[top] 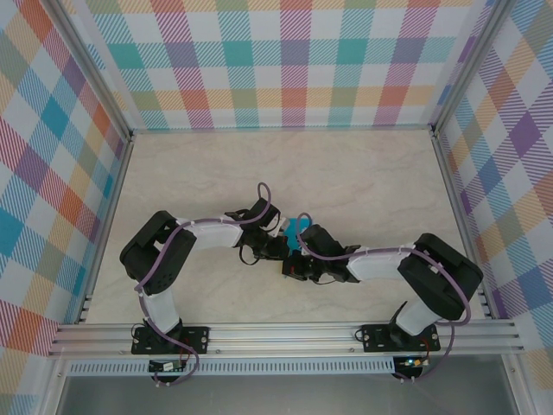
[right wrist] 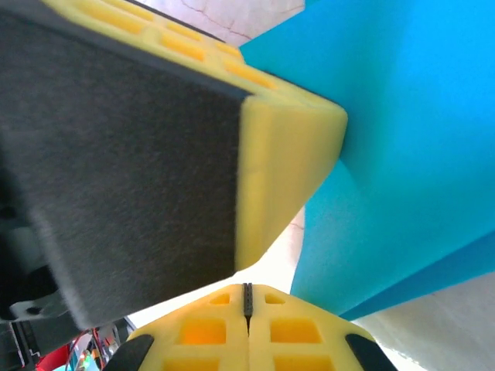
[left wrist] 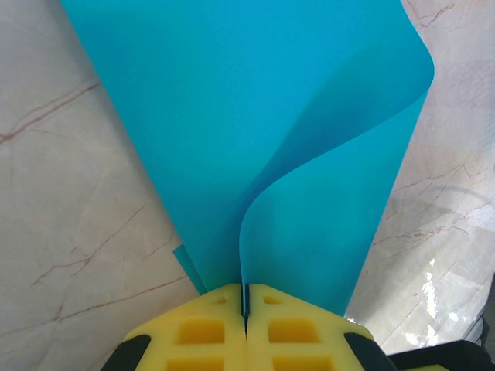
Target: Fold a paper plane with a square sheet of paper (pick it up from the middle)
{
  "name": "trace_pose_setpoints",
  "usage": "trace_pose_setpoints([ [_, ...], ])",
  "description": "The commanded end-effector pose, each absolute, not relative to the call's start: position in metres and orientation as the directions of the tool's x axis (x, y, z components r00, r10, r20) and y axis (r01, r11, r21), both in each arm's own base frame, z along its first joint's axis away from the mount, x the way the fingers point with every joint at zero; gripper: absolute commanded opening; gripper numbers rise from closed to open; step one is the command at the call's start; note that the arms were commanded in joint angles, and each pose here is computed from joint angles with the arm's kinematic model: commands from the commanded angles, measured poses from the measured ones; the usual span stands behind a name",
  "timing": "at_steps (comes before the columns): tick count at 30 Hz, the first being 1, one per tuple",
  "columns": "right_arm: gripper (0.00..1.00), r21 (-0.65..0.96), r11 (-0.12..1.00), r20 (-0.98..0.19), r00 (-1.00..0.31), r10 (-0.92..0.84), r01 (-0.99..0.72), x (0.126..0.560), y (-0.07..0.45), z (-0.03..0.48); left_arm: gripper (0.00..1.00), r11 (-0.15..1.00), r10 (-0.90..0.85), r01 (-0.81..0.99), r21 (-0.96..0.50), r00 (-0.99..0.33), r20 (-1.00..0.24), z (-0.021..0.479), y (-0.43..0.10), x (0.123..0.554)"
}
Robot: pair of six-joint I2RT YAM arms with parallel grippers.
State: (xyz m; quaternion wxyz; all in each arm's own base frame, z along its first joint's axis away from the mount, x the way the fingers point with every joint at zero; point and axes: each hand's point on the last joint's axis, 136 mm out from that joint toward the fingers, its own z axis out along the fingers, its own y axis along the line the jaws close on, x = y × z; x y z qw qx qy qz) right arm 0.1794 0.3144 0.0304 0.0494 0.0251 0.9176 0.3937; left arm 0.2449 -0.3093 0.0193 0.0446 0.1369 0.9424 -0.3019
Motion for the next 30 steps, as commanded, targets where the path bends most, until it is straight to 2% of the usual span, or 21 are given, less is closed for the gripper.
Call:
trace_pose_setpoints([
  [1,0.00,0.726,0.687,-0.069,-0.994,0.088,0.011,0.181,0.319,0.025,0.05,0.805,0.241,0.271,-0.527,-0.962,-0.127,0.003,-0.300,0.241],
  [8,0.00,0.716,0.697,-0.028,-0.995,0.094,0.046,0.176,0.316,0.005,0.05,0.805,0.243,0.272,-0.528,-0.962,-0.125,0.003,-0.300,0.240],
  [19,0.02,0.727,0.687,-0.166,-0.972,0.169,-0.005,0.197,0.291,0.060,0.05,0.807,0.248,0.276,-0.522,-0.961,-0.124,0.002,-0.298,0.240],
  [24,0.01,0.759,0.651,-0.141,-0.974,0.178,0.009,0.213,0.295,0.059,0.05,0.804,0.251,0.277,-0.526,-0.960,-0.122,0.002,-0.300,0.240],
  [30,0.00,0.741,0.671,-0.118,-0.977,0.178,0.033,0.219,0.295,0.042,0.05,0.804,0.256,0.281,-0.524,-0.959,-0.121,0.002,-0.300,0.240],
])
